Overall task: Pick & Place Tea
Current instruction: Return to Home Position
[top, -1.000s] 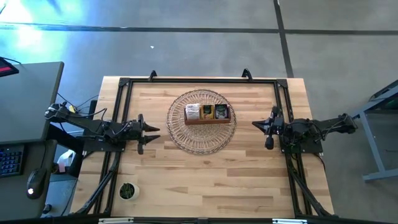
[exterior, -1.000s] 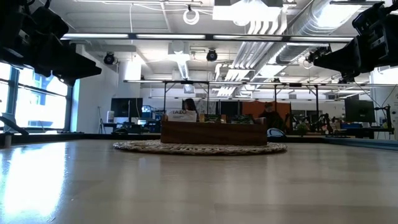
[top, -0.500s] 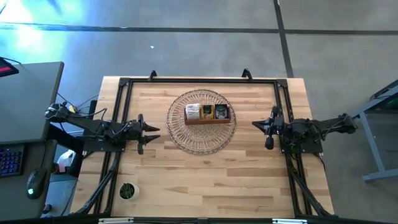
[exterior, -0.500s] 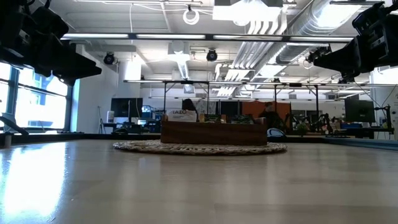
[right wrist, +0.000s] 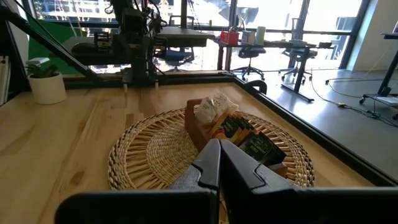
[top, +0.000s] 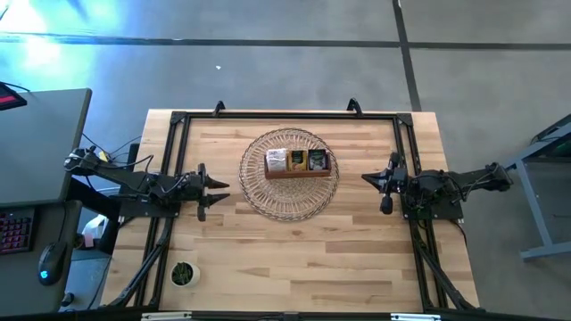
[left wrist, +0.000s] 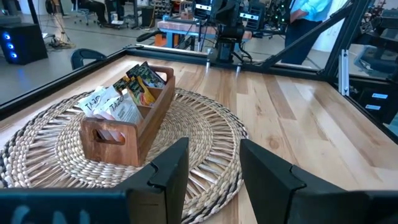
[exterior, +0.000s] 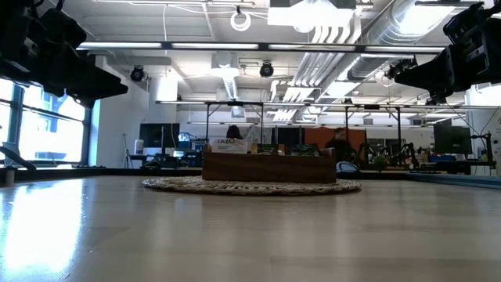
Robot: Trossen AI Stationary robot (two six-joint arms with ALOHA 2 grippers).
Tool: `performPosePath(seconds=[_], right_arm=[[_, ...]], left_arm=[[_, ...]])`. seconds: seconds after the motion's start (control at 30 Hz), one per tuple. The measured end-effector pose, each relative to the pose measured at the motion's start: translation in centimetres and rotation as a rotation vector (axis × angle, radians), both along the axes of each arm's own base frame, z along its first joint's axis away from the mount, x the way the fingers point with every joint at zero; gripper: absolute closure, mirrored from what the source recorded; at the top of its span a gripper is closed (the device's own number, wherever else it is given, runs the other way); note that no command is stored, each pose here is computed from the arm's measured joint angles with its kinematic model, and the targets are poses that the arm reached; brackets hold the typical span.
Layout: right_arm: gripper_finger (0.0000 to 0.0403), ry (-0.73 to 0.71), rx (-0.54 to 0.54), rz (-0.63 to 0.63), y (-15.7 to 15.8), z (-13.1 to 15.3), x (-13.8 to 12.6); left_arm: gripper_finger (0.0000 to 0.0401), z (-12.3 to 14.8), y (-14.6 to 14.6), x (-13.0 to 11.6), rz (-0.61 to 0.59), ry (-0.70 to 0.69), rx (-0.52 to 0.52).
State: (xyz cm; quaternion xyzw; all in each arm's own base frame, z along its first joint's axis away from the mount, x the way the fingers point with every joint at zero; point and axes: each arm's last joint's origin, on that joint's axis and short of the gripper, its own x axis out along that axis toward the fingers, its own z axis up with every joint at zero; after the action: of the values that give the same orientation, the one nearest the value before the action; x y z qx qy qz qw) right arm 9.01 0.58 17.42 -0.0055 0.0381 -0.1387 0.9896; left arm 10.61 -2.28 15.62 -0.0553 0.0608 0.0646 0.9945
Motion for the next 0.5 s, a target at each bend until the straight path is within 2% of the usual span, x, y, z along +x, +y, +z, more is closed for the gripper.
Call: performPosePath(seconds=[0.2, 0.5], right_arm=[[0.0402, 0.000, 0.000, 0.000, 0.0, 0.0, 0.0], [0.0402, 0.000, 0.000, 0.000, 0.0, 0.0, 0.0]], left_arm=[[0.0259, 0.0, 0.0, 0.0, 0.000, 0.002, 0.001], [0.0259, 1.1, 0.2, -0.8, -0.006, -0.122, -0.042]])
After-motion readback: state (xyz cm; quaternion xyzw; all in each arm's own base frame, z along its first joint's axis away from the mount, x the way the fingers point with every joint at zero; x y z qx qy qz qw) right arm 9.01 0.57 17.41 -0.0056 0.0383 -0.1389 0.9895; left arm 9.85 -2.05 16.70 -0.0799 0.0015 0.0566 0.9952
